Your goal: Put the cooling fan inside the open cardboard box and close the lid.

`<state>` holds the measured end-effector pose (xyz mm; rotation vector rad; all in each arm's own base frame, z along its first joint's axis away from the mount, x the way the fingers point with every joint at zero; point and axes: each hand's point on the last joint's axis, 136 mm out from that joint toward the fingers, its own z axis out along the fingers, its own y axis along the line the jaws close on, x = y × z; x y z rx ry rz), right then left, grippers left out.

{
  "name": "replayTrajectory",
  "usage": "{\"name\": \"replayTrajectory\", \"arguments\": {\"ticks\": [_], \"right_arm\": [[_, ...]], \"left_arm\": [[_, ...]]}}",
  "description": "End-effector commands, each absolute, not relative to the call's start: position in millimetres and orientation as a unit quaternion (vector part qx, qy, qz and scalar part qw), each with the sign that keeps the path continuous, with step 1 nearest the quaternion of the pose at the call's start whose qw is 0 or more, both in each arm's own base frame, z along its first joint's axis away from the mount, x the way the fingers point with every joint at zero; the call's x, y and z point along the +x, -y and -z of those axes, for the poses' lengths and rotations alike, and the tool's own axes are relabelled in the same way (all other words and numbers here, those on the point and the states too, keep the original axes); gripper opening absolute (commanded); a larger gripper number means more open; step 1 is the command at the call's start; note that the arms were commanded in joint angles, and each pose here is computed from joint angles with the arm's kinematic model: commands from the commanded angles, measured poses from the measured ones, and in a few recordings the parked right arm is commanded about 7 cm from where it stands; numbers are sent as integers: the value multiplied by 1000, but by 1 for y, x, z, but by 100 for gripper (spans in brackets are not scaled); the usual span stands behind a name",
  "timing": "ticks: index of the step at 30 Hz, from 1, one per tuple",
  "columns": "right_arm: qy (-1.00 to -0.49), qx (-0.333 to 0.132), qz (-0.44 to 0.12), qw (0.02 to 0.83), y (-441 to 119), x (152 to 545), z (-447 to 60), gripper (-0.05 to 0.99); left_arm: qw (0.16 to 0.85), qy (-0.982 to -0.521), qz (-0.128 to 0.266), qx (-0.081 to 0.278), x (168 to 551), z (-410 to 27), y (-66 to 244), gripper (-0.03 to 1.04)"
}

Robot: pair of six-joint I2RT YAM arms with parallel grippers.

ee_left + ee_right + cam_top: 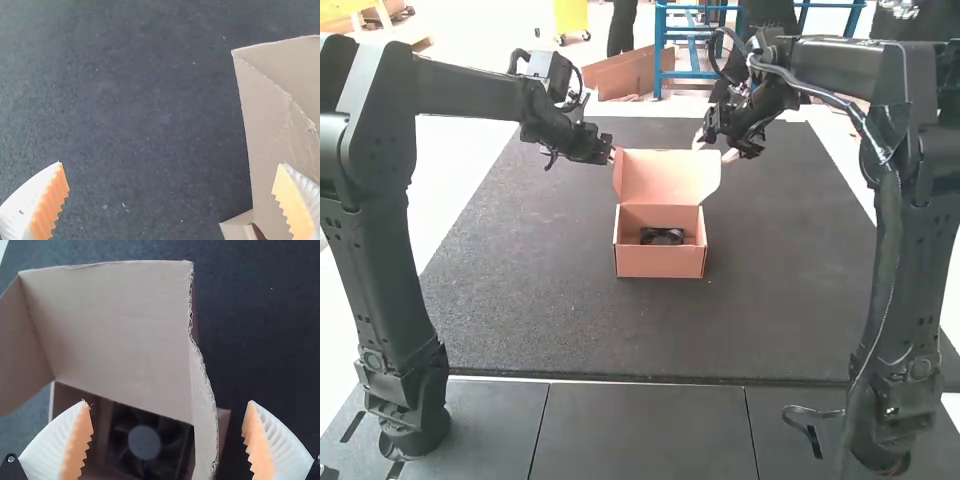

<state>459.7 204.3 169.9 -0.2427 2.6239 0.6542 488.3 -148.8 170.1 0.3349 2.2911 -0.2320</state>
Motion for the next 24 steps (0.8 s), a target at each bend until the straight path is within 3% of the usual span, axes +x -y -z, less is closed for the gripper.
{"name": "replayTrajectory", "arguments": {"ticks": [1, 3, 18, 24], "right_arm": [[-938, -87, -251, 222, -205, 463, -184, 62], [-938, -90, -251, 221, -206, 462, -183, 62], [-941, -80, -250, 215, -205, 462, -179, 23], [-943, -78, -249, 209, -205, 461, -174, 14]], "left_arm": [[420, -892, 105, 131, 494, -196, 157, 97], [419, -892, 105, 131, 494, -196, 157, 97], [411, -896, 104, 132, 489, -195, 156, 97], [412, -896, 105, 129, 488, -197, 156, 97]]}}
